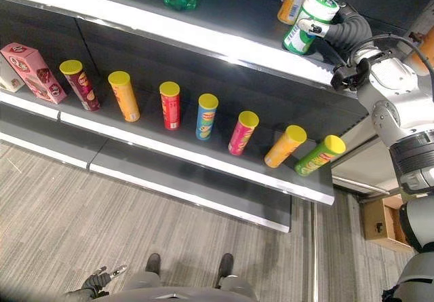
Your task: Put the goods on the table back onto the shelves and tidy them up.
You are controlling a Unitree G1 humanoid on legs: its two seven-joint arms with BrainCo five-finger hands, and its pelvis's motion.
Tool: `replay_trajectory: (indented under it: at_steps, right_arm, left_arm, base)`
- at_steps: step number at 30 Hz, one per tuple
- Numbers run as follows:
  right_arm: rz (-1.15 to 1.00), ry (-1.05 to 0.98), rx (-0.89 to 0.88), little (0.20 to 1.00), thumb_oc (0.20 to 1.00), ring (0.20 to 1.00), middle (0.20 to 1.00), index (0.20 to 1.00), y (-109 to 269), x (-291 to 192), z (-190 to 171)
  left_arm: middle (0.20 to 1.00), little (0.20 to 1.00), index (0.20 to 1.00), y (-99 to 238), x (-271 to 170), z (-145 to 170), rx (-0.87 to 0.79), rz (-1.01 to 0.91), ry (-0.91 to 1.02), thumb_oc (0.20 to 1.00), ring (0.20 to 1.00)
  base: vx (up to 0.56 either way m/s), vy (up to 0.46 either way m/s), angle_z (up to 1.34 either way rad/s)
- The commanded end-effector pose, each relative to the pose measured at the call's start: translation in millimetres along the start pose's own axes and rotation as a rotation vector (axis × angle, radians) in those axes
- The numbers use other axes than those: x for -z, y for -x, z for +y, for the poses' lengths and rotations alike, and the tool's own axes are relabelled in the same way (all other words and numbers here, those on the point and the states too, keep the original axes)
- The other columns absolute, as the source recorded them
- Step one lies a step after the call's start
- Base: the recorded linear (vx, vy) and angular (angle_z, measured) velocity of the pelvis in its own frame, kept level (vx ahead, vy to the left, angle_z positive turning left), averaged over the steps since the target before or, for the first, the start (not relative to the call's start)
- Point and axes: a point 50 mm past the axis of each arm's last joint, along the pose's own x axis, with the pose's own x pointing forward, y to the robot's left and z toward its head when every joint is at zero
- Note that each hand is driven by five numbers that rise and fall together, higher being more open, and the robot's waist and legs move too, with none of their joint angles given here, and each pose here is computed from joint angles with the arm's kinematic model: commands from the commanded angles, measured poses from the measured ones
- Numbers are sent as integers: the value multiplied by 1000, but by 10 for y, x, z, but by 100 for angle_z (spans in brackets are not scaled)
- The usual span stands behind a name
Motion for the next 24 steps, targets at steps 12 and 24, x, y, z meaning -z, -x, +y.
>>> replay_trajectory:
  at_steps: [12, 24]
  right_arm:
    - [-111, 81, 33, 200, 200, 200, 200, 200, -164, -385, -49]
    - [-112, 80, 8, 200, 200, 200, 200, 200, -186, -380, 13]
  left_arm:
    - [1000, 1000, 1000, -20, -134, 192, -32, -41, -18, 1000, 1000]
    - [1000, 1000, 1000, -21, -138, 177, -27, -42, -19, 1000, 1000]
  base:
    - [1, 0, 3]
    - [0, 0, 0]
